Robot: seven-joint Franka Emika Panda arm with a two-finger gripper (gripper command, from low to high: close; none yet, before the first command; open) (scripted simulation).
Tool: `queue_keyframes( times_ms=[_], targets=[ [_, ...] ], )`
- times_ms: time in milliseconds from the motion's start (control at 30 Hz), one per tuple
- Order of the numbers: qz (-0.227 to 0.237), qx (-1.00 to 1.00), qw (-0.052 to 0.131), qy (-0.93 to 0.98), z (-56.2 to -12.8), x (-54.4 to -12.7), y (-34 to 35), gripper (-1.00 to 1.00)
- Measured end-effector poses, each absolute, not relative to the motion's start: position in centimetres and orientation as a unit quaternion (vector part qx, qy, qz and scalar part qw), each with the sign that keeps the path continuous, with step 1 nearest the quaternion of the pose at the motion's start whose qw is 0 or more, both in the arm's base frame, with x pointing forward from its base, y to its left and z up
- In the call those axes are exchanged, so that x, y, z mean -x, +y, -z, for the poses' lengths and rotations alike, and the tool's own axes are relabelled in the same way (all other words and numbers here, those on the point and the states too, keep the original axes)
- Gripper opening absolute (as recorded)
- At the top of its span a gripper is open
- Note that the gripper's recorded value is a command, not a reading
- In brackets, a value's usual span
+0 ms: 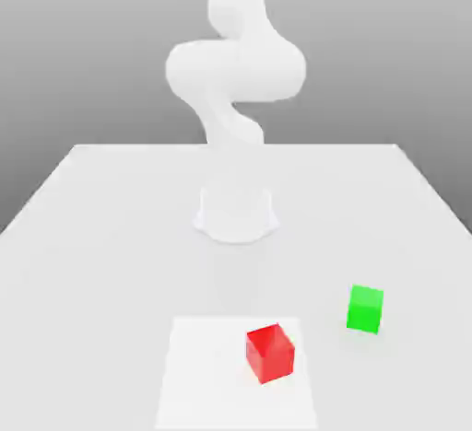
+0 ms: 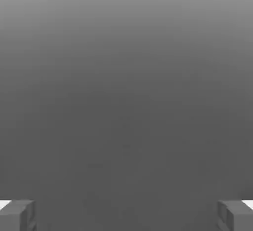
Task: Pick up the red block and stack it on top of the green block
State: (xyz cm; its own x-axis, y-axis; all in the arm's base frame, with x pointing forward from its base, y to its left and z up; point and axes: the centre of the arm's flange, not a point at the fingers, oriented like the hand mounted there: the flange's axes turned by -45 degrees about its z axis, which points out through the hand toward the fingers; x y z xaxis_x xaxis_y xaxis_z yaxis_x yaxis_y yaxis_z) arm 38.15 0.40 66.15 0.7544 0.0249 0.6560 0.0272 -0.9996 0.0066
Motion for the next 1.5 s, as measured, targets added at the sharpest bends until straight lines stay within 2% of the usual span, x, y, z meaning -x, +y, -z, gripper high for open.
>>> queue_keyframes(
  times_ms=[167,333,500,667,867,900,1133,1333,1500],
  targets=[
    [0.266,0.962,0.0,-0.059,-54.9,-43.4,1.6,0.0],
    [0.183,0.978,-0.001,-0.103,-43.6,-45.4,2.9,0.0],
    [0.099,0.984,-0.001,-0.148,-32.6,-44.4,4.0,0.0],
    [0.015,0.981,0.0,-0.193,-22.6,-41.0,4.8,0.0],
    [0.0,0.98,0.0,-0.199,-15.6,-40.3,4.7,0.0],
    [0.0,0.98,0.0,-0.199,-14.8,-40.2,4.7,-1.0],
    [0.0,0.98,0.0,-0.199,-14.7,-40.2,4.7,-1.0],
    [0.0,0.979,0.0,-0.202,-20.3,-40.1,5.1,-1.0],
    [0.0,0.954,0.008,-0.3,-23.1,-35.1,15.0,-1.0]
  ],
)
